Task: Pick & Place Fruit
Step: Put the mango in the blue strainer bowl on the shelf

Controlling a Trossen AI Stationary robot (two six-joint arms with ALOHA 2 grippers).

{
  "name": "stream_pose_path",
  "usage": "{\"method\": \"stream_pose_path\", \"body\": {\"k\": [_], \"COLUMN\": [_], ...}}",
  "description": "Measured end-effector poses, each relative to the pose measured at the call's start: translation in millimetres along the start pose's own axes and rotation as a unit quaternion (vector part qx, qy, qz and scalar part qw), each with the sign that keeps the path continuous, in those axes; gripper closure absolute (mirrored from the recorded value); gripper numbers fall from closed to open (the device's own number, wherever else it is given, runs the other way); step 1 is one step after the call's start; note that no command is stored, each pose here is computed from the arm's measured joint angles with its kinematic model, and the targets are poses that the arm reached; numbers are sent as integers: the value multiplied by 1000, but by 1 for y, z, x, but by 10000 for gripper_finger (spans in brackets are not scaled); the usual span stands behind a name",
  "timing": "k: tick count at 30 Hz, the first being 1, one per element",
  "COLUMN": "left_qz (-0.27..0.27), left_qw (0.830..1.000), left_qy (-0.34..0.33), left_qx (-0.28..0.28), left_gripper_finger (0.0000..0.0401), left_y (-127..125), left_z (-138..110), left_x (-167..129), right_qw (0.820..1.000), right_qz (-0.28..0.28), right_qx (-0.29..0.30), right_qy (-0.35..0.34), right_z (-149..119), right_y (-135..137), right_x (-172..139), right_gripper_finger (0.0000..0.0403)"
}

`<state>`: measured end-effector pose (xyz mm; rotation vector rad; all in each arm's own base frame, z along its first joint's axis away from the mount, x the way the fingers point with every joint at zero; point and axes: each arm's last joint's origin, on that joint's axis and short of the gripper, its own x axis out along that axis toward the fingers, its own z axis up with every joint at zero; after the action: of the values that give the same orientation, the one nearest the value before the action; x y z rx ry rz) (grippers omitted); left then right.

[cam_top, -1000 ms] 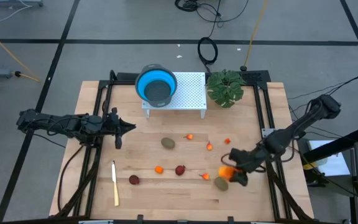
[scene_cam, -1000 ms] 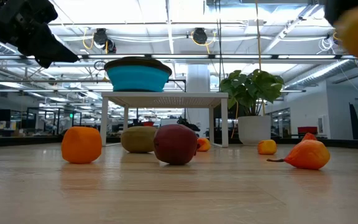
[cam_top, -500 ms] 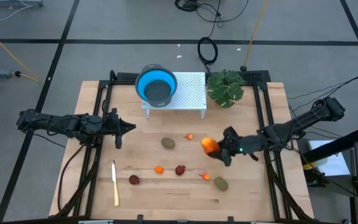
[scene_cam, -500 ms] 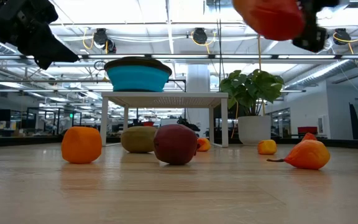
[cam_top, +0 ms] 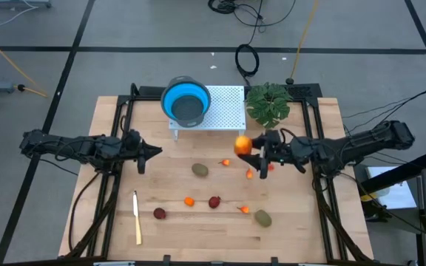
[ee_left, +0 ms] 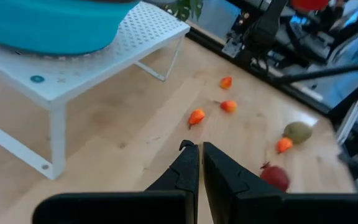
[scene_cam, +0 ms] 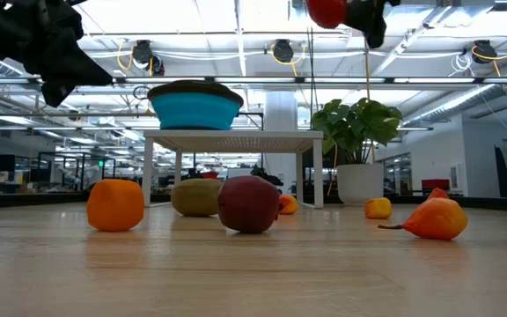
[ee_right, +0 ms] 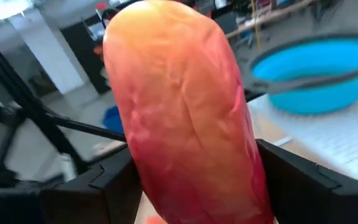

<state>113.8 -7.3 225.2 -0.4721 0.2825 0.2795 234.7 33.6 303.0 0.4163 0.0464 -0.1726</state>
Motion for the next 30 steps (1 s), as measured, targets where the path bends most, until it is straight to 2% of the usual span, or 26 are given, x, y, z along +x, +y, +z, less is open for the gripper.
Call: {"method": "stream_pose_path", "body": {"k": [9,18,24,30], "left_qz": [-26,-54,-66,-90], "left_qw": [998,995,990,978], "left_qy": [-19,-60,-110,-181], "left_qx": [-47,-54,-66,-46], "left_gripper_finger": [382,375,320,236], "left_y": [-4,-9,-14,-24], "left_z": [5,13,23,36], "left_x": [0,-1,-1,5], "right_qw": [986,948,931,924], "right_qz": [-75,-112,-171,-186], "right_qx": [-147,-297,-322,-332], "right_qy": [-19,-5,3,25], "right_z": [5,2,-3,-15], "right_y": [-13,-15,-19,-21], "right_x": [4,7,12,23], "right_gripper_finger": [130,128,127,127]}}
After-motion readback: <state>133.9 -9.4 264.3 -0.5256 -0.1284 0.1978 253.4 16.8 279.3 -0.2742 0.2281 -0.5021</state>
